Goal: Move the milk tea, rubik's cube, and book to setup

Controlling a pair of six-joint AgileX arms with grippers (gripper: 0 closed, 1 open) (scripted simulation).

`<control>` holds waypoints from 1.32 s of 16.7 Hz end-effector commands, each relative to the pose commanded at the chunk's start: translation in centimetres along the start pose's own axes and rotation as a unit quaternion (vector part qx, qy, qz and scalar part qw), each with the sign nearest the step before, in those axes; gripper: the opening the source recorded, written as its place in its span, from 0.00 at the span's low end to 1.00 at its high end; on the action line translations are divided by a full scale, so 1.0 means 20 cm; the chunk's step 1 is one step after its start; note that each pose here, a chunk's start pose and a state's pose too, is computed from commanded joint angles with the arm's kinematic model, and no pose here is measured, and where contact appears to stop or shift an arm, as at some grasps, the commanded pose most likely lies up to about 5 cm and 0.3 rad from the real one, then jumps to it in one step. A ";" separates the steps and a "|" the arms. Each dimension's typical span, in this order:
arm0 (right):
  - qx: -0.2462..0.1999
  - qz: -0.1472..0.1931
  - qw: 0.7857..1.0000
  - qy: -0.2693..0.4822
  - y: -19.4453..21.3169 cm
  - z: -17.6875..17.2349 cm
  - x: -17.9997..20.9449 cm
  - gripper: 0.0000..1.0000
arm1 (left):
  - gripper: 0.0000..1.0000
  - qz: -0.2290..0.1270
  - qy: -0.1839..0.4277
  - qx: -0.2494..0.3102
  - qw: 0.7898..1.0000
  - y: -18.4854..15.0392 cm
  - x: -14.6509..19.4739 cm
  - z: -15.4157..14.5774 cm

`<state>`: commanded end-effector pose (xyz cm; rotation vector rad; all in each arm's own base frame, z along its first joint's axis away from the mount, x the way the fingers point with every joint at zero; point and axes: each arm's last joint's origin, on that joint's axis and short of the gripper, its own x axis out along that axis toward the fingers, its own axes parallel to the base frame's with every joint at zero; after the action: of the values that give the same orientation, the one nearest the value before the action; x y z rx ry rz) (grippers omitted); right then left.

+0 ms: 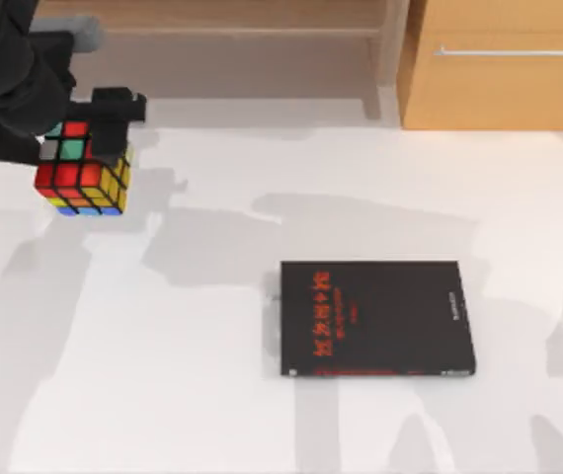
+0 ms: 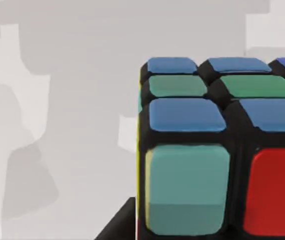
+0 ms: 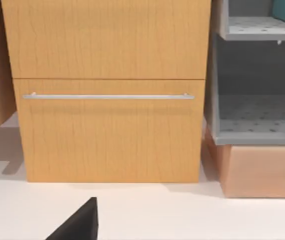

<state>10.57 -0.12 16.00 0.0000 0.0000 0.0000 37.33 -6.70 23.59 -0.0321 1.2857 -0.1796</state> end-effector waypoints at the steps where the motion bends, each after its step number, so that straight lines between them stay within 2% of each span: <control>1: 0.000 0.000 1.000 0.000 0.00 0.00 0.00 1.00 | 0.00 -0.011 -0.039 0.014 0.999 0.00 -0.05 0.01; 3: 0.000 0.000 1.000 0.000 0.00 0.00 0.00 1.00 | 0.00 -0.025 -0.139 0.035 0.989 0.04 -0.18 0.03; 5: 0.000 0.000 1.000 0.000 0.00 0.00 0.00 1.00 | 0.00 -0.023 -0.268 0.041 0.962 0.11 -0.38 0.07; 8: 0.000 0.000 1.000 0.000 0.00 0.00 0.00 1.00 | 0.00 0.014 -0.455 0.027 0.890 0.28 -0.71 0.08; 10: 0.000 0.000 1.000 0.000 0.00 0.00 0.00 1.00 | 0.00 0.045 -0.533 0.013 0.845 0.39 -0.84 0.06; 12: 0.000 0.000 1.000 0.000 0.00 0.00 0.00 1.00 | 0.00 0.067 -0.575 0.007 0.815 0.47 -0.90 0.06; 14: 0.000 0.000 1.000 0.000 0.00 0.00 0.00 1.00 | 0.00 0.076 -0.593 0.012 0.801 0.52 -0.89 0.06; 22: 0.000 0.000 1.000 0.000 0.00 0.00 0.00 1.00 | 0.00 0.076 -0.609 0.024 0.789 0.52 -0.91 0.08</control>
<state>10.57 -0.12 16.00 0.0000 0.0000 0.0000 35.17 6.10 40.13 0.0031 -0.0281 -0.0218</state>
